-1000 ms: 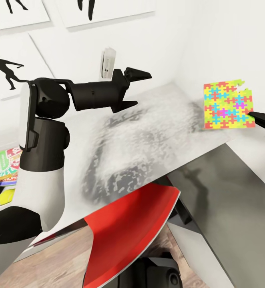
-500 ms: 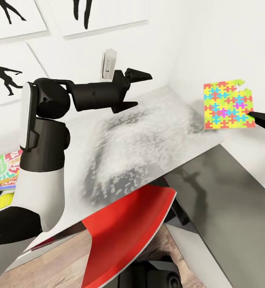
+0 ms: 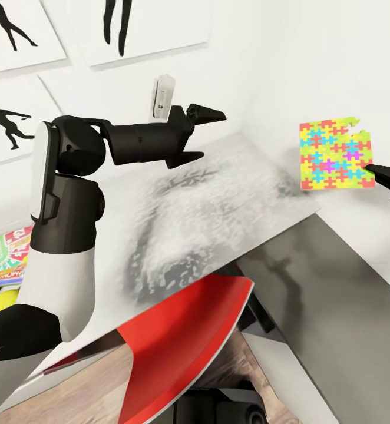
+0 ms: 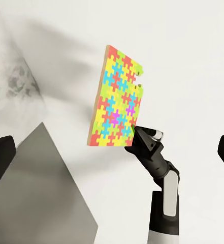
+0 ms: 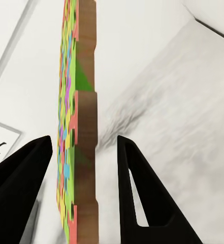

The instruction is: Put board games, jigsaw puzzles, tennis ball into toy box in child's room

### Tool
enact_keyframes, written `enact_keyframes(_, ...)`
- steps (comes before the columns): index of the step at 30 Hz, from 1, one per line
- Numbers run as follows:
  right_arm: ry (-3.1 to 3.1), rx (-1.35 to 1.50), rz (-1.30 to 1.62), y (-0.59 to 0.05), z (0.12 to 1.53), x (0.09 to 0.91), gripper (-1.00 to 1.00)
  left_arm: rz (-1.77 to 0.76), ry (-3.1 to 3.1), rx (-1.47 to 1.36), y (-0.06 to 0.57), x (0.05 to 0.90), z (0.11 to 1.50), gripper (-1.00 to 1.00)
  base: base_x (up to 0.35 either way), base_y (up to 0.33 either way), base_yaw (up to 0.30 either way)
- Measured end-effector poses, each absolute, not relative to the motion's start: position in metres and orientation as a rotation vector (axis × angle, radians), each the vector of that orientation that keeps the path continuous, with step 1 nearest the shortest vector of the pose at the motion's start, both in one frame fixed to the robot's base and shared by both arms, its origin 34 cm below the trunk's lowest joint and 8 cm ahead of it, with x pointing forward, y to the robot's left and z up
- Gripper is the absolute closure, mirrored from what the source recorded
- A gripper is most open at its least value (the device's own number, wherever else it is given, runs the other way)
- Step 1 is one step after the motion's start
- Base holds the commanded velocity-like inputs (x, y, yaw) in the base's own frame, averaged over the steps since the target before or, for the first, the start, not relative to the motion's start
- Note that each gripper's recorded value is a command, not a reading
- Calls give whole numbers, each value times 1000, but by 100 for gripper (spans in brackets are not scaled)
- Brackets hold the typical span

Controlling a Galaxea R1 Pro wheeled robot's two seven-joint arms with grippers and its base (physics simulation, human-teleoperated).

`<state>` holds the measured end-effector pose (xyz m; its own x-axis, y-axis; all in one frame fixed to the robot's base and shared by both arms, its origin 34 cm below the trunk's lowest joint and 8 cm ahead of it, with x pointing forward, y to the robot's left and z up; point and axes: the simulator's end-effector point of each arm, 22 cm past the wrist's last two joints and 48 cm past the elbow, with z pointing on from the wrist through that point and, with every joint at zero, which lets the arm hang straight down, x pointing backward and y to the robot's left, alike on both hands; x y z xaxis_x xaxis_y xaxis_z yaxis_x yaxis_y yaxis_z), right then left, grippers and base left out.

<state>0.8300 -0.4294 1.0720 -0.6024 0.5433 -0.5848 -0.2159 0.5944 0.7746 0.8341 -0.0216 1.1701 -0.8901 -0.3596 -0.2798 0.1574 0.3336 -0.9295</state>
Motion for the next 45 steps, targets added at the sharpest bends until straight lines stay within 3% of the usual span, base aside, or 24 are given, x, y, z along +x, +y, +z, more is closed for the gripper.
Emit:
enact_keyframes(24,1962,149,1102,-390,1078,805,100,-1575,2146,-164,-20,831,1186,-100,0,0,-17)
enact_keyframes(45,1951,88,1110,-369,1086,794,100,-1581,2137,-148,-22,828,1194,-100,-1,0,228)
